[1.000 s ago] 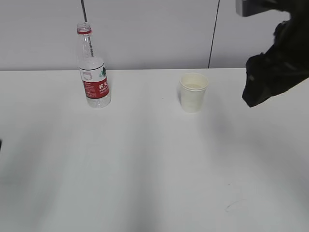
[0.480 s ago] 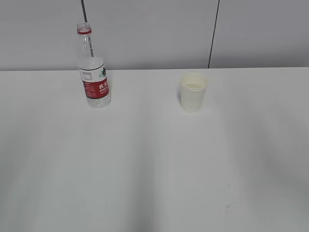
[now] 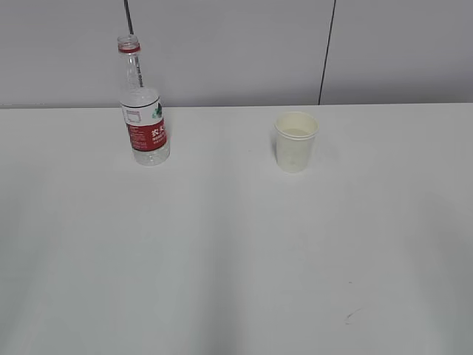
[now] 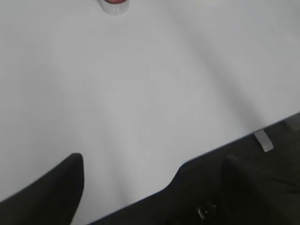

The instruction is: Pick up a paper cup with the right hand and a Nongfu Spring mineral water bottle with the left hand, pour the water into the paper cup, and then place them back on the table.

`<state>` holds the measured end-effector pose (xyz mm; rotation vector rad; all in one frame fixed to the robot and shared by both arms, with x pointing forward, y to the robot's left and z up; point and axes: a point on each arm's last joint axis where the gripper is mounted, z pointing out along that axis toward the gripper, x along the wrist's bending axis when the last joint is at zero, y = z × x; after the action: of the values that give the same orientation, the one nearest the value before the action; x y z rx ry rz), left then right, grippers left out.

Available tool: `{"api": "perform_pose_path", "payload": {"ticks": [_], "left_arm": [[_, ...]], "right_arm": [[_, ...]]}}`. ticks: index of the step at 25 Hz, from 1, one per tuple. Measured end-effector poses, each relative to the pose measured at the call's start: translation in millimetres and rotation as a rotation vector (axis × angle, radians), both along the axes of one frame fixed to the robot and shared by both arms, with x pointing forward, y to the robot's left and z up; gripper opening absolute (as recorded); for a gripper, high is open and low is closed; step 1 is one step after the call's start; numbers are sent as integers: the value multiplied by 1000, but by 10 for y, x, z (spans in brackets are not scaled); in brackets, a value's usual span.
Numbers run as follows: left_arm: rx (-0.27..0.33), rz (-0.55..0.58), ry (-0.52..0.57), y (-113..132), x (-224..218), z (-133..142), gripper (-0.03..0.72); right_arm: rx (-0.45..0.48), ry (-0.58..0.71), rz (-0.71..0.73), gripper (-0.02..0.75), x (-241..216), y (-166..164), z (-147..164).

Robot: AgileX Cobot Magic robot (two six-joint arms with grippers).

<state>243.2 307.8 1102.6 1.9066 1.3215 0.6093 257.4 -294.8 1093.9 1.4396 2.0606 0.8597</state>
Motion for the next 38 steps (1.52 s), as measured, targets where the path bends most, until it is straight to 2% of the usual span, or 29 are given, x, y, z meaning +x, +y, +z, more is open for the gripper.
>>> {"api": "perform_pose_path", "payload": {"ticks": [6, 12, 16, 19, 38], "left_arm": [[63, 1, 115, -44, 86, -374, 529], [55, 7, 41, -57, 151, -364, 529], [46, 8, -12, -67, 193, -352, 529], [41, 4, -30, -88, 229, -397, 529], [39, 3, -38, -92, 237, -399, 529]], "right_arm": [[-44, -40, -108, 586, -95, -148, -395], [-74, -59, -127, 586, -81, -179, -596], [-64, -99, -122, 605, -47, -166, -588], [-51, -136, -114, 590, -8, -146, -605], [-43, -145, -107, 585, 9, -133, -621]]}}
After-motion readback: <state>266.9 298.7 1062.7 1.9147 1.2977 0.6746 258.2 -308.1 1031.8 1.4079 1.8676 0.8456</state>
